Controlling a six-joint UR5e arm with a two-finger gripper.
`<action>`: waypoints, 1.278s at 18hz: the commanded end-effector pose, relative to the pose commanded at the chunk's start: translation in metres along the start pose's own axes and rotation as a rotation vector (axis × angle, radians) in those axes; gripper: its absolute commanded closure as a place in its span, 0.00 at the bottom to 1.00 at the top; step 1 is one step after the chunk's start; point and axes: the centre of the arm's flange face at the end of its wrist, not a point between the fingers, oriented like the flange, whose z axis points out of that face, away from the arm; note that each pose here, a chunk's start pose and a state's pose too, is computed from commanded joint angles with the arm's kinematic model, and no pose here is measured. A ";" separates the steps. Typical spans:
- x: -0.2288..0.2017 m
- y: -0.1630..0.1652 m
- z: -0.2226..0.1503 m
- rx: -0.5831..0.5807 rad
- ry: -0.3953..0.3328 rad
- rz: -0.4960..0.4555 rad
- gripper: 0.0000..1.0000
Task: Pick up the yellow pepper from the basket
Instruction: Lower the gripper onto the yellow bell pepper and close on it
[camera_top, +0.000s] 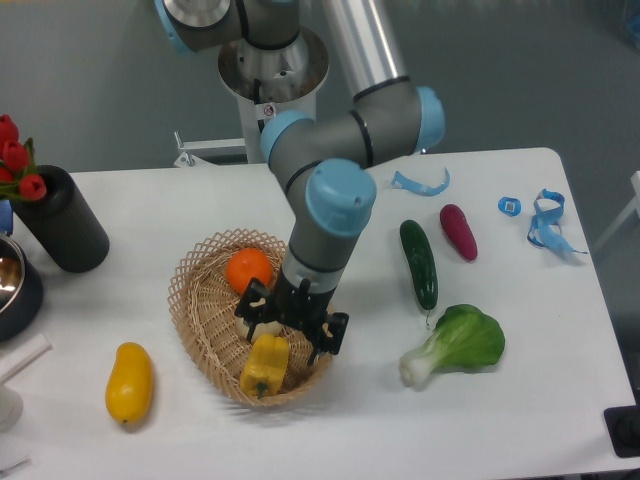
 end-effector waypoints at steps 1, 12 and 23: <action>-0.001 0.001 0.002 -0.002 0.000 0.000 0.00; 0.003 0.002 0.025 -0.029 0.025 0.002 0.00; 0.009 0.001 0.036 -0.041 0.035 0.012 0.00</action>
